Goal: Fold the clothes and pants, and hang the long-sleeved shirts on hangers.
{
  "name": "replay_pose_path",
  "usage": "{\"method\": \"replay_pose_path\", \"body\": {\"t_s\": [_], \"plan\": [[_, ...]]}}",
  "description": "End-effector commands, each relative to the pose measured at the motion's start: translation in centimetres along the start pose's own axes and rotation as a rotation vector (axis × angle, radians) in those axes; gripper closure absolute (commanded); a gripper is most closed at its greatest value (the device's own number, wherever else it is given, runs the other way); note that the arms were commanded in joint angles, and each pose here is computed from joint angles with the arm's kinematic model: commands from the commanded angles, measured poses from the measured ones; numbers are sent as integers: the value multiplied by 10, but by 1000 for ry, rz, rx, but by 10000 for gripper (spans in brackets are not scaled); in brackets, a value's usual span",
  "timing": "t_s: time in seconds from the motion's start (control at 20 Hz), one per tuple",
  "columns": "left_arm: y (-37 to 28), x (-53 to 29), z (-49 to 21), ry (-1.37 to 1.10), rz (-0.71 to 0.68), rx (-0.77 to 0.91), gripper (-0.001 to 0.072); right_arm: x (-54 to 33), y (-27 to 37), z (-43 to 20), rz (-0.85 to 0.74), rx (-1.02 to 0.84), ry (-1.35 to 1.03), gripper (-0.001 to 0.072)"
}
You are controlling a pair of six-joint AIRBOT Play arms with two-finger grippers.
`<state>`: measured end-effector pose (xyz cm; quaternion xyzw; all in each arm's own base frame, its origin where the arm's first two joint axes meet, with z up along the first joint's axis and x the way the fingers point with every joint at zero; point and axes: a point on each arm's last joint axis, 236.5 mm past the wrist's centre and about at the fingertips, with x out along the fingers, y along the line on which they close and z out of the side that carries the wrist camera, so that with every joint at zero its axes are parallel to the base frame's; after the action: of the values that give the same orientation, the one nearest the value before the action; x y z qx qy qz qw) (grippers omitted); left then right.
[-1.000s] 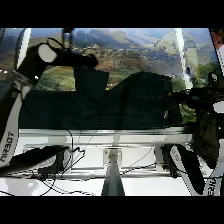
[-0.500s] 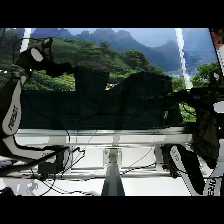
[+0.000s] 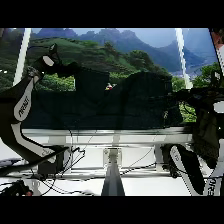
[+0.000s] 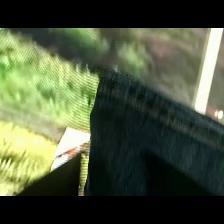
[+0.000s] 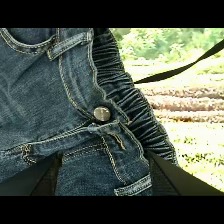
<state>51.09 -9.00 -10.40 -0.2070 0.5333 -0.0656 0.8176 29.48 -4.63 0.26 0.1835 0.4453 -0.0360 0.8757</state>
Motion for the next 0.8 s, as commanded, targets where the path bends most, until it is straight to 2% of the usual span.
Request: {"method": "replay_pose_path", "body": {"t_s": [0.0, 0.05, 0.2, 0.4, 0.55, 0.75], "plan": [[-2, 7, 2, -13, -3, -4, 604, 0, 1, 1, 2, 4, -4, 117], [-3, -2, 11, -34, -8, -2, 682, 0, 1, 1, 2, 3, -5, 117], [-7, -73, 63, -167, 6, 92, 686, 0, -1, 6, -6, 3, -26, 117], [-10, -234, 116, -371, 170, 275, 688, -1, -5, 17, -20, 3, -73, 117], [-1, -347, 105, -448, 387, 341, 688, -1, -5, 19, -22, 3, -80, 117], [16, -409, 40, -336, 510, 309, 689, -1, -5, 19, -22, 3, -78, 117]]}}
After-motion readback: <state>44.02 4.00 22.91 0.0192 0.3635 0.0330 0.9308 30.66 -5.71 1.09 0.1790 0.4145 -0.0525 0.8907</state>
